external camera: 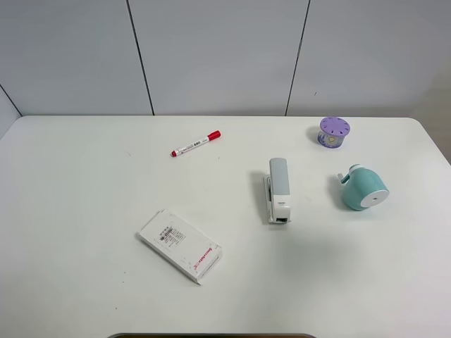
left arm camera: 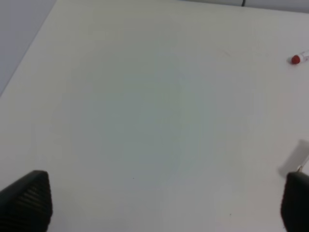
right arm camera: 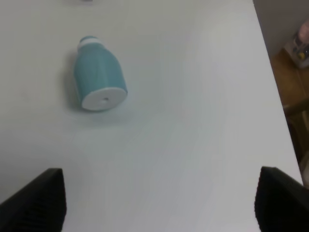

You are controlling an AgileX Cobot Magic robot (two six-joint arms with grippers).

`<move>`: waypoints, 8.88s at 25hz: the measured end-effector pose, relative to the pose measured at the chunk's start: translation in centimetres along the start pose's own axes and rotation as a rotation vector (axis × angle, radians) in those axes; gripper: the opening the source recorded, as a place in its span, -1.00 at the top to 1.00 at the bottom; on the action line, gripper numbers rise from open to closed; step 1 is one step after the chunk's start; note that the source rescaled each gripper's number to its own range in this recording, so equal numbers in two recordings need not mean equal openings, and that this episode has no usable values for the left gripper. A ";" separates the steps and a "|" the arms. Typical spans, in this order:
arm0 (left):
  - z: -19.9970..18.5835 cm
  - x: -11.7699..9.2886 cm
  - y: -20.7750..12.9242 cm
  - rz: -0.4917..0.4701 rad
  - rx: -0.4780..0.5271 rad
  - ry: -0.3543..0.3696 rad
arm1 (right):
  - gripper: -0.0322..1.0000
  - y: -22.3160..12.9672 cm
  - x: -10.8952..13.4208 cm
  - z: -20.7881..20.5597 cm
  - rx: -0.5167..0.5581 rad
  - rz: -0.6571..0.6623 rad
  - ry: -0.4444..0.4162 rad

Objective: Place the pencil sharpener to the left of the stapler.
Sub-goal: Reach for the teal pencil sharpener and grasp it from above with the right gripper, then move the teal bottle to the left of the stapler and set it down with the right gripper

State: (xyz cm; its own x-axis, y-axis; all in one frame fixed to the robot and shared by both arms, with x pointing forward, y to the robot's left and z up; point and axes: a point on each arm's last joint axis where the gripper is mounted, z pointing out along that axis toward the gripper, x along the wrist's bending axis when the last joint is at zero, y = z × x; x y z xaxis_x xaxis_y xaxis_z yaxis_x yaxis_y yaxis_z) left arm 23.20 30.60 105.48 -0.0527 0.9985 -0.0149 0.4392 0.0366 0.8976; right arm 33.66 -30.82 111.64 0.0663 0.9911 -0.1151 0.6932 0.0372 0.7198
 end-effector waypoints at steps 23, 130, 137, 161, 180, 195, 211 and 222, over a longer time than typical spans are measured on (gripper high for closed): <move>0.0 0.0 0.0 0.000 0.000 0.000 | -0.25 11.9 3.3 16.7 0.415 -0.092 0.009; 0.0 0.0 0.0 0.000 0.000 0.000 | 0.92 5.9 6.6 31.7 0.687 -0.144 0.104; 0.0 0.0 0.0 0.000 0.000 0.000 | 0.92 8.3 6.3 28.7 0.583 -0.104 0.121; 0.0 0.0 0.0 0.000 0.000 0.000 | 0.92 18.3 18.8 17.7 0.297 -0.280 0.437; 0.0 0.0 0.0 0.000 0.000 0.000 | 0.92 8.0 32.6 23.7 0.563 -0.579 0.521; 0.0 0.0 0.0 0.000 0.000 0.000 | 0.92 4.5 33.8 26.9 0.692 -0.627 0.513; 0.0 0.0 0.0 0.000 0.000 0.000 | 0.92 1.6 34.3 29.7 0.778 -0.645 0.485; 0.0 0.0 0.0 0.000 0.000 0.000 | 0.92 1.6 34.4 29.8 0.772 -0.644 0.487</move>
State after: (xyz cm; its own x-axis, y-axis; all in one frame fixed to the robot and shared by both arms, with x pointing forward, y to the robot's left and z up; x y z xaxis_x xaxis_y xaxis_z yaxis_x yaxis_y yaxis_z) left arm 23.20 30.60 105.48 -0.0527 0.9985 -0.0149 0.4392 0.0366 0.8976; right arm 58.46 -0.48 88.46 -0.6365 0.7661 0.0887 0.7682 0.6400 -0.0154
